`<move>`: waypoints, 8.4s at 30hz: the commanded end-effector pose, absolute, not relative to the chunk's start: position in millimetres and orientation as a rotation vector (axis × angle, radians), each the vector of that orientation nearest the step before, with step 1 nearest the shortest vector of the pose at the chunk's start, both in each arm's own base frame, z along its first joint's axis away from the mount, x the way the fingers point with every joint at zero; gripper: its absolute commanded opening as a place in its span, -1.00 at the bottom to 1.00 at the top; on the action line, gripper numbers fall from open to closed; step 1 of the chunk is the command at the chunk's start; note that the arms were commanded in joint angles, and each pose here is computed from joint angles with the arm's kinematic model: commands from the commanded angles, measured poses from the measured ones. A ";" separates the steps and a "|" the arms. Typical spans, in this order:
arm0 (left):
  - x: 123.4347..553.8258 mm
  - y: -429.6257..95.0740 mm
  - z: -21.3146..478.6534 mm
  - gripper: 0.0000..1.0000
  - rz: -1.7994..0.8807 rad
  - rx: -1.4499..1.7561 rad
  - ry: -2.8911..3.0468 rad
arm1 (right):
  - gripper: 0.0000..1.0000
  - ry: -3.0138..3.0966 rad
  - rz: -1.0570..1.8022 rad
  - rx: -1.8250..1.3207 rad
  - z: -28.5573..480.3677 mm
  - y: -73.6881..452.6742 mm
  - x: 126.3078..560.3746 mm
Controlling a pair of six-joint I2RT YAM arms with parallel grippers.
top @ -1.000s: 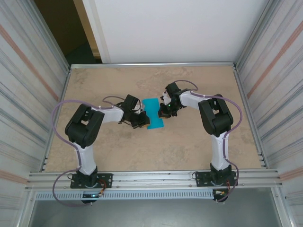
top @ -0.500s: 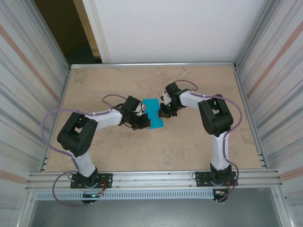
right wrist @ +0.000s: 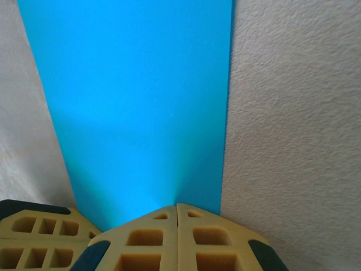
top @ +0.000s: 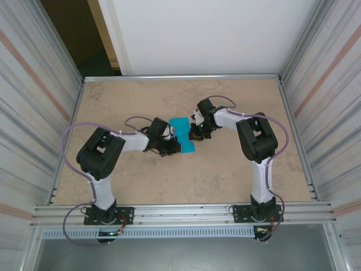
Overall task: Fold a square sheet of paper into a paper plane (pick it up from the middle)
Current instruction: First fold the square sheet of paper in half at the center of the table, then fold the triangle a second time at the center of the table.
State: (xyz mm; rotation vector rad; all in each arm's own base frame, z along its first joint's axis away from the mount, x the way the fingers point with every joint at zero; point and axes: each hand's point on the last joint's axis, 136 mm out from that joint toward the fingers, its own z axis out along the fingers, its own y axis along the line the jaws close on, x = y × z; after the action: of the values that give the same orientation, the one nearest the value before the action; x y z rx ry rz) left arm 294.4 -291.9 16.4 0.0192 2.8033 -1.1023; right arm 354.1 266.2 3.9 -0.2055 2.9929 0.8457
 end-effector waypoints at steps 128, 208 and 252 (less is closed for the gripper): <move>376.3 -294.8 25.2 -0.55 -1.090 -0.233 2.735 | -1.00 2.925 1.202 0.390 46.9 249.0 301.0; 388.2 -280.7 12.3 -0.81 -0.942 -0.214 2.783 | -1.00 2.826 1.245 0.291 29.8 310.4 350.0; 385.5 -279.8 7.1 -0.81 -0.948 -0.225 2.795 | -1.00 2.817 1.153 0.378 10.6 298.6 354.2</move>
State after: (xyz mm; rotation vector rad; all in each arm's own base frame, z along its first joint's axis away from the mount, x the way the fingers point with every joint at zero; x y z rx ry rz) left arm 388.0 -286.0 22.4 -0.2235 2.7554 -0.9909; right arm 357.3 305.7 19.8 0.3392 2.7982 1.2115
